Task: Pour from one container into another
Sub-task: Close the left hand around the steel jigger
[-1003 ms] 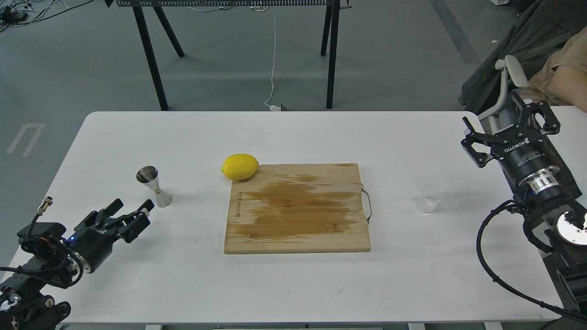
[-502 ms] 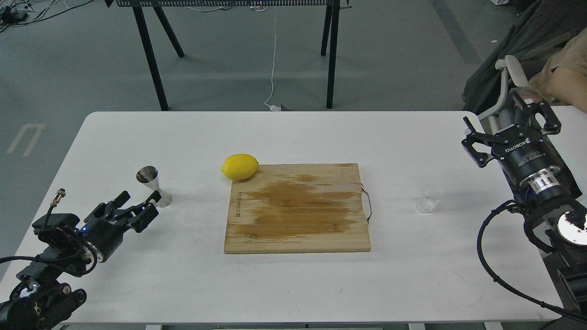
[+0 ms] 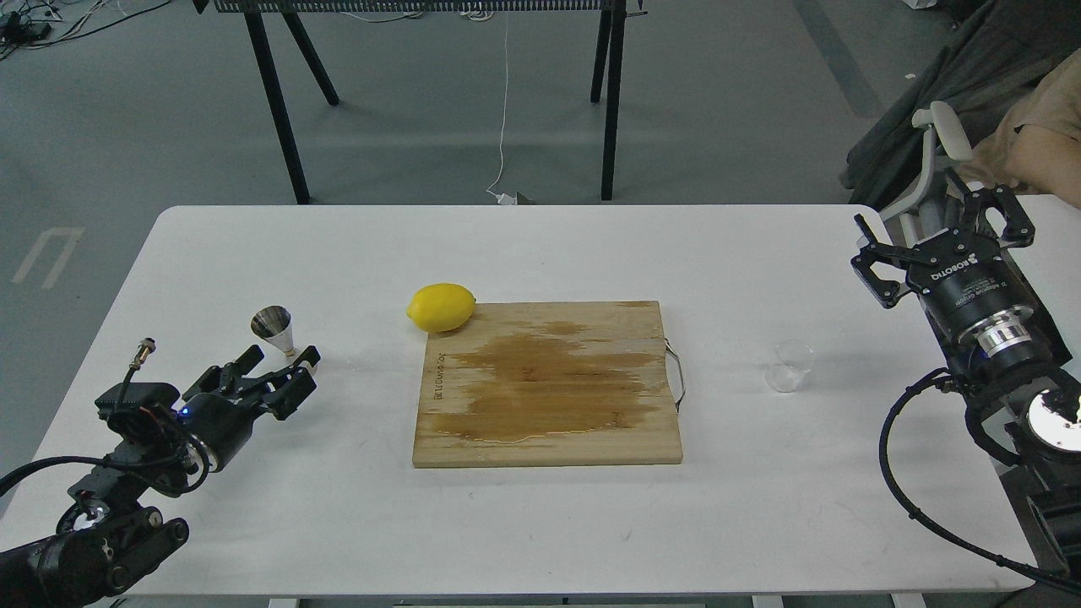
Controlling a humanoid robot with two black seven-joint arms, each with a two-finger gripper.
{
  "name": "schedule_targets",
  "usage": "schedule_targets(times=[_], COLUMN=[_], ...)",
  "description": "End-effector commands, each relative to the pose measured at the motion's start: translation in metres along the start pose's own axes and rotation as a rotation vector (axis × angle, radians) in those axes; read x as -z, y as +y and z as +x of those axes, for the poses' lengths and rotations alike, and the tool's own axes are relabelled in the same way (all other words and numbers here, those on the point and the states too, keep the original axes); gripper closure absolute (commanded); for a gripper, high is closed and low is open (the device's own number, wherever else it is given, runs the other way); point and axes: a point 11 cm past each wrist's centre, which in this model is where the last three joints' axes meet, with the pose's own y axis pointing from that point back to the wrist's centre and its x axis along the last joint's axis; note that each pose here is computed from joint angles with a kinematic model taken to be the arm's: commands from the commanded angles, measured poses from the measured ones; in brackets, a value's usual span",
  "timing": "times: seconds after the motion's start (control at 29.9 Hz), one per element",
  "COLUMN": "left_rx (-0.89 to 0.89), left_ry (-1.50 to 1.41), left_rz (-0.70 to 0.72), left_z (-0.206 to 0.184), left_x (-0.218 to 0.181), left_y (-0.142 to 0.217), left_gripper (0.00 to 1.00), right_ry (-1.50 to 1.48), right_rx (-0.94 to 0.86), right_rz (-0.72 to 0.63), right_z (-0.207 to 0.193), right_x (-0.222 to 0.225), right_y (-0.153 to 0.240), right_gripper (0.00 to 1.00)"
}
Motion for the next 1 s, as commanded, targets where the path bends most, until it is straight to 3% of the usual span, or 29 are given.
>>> schedule_targets(times=[0.0, 0.6, 0.84, 0.97], left_rx=[-0.004, -0.019, -0.012, -0.009], left_ry=[-0.001, -0.011, -0.033, -0.040], left_rz=[-0.002, 0.021, 0.048, 0.061], left_z=[0.001, 0.002, 0.002, 0.002], left_x=[-0.003, -0.009, -0.006, -0.002], left_y=[-0.005, -0.029, -0.037, -0.035], left_gripper=[0.01, 0.05, 0.13, 0.22], right_ry=[0.004, 0.004, 0.004, 0.003], right_rx=[-0.001, -0.001, -0.001, 0.000], right_rz=[0.000, 0.000, 0.000, 0.000], right_z=[0.000, 0.000, 0.000, 0.000], right_x=[0.002, 0.002, 0.002, 0.001], right_y=[0.000, 0.000, 0.000, 0.000], right_gripper=[0.01, 0.01, 0.01, 0.01])
